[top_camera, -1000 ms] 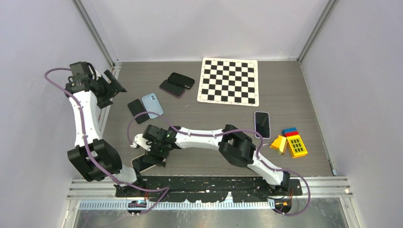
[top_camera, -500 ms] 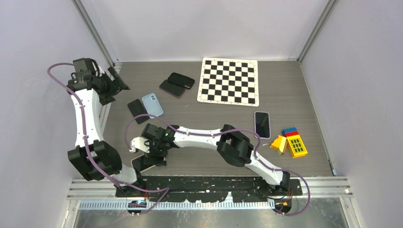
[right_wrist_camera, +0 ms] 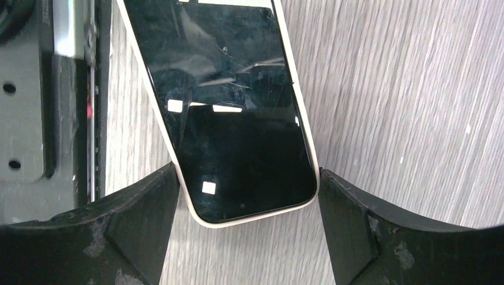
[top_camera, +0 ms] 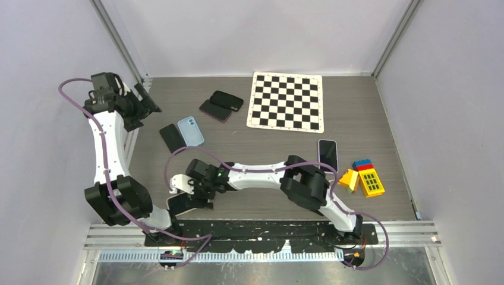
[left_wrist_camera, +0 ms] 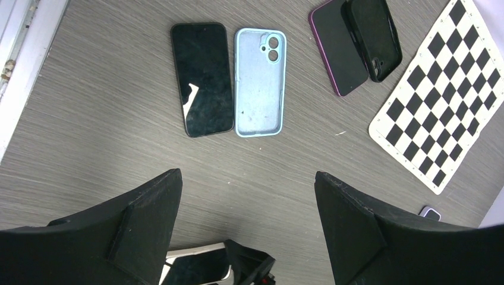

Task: Take the phone out of the phone case
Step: Pick up the phone at the center of the board.

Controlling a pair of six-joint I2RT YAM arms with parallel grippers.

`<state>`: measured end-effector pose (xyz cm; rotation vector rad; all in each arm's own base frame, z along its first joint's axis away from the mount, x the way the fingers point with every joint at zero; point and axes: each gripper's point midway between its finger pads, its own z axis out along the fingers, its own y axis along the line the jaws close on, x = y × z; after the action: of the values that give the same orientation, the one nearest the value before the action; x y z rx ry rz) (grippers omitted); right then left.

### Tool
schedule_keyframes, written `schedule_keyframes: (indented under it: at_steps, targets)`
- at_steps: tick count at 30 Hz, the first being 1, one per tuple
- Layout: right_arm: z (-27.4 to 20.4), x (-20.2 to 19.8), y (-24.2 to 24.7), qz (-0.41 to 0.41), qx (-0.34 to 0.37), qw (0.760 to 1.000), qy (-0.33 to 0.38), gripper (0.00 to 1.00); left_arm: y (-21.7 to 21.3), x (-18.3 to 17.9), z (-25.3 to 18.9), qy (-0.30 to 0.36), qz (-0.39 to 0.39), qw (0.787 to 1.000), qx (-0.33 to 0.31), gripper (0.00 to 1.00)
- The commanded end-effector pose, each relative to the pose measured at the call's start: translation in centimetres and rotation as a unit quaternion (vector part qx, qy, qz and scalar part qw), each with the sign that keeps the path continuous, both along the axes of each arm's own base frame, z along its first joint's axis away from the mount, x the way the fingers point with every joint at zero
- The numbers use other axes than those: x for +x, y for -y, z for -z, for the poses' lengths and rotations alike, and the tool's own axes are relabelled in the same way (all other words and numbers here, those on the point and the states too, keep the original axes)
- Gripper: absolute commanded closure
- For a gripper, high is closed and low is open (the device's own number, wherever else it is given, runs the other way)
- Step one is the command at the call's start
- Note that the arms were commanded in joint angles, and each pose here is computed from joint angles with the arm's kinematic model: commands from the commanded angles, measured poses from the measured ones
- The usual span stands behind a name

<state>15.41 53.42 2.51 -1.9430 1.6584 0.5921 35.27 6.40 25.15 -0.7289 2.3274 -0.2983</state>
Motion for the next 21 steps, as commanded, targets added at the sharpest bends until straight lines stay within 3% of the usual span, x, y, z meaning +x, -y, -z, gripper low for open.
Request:
schedule_keyframes:
  at_steps: [1,8,10,11,13,21]
  targets:
    - [0.5,1.4,5.6,0.046,-0.058,0.997,0.038,0.63,-0.1,0.6,-1.3,0.021,0.008,1.0,0.012,0.15]
    - [-0.6,2.1,12.9,0.103,-0.104,0.989,-0.003,0.59,0.6,1.7,-1.7,0.036,0.012,0.999,-0.015,0.15]
    - [-0.2,1.7,14.3,0.109,-0.122,0.986,-0.018,0.43,0.8,2.0,-1.9,0.043,0.014,0.999,-0.024,0.15]
    - [0.0,1.5,14.8,0.109,-0.131,0.985,-0.024,0.22,0.9,2.1,-2.0,0.047,0.013,0.998,-0.026,0.15]
    - [0.7,1.0,15.3,0.11,-0.144,0.983,-0.037,0.03,0.9,2.3,-2.2,0.052,0.012,0.998,-0.029,0.15]
    - [2.7,1.9,13.3,0.102,-0.149,0.983,-0.043,0.0,0.9,2.2,-2.3,0.053,0.014,0.998,-0.025,0.15]
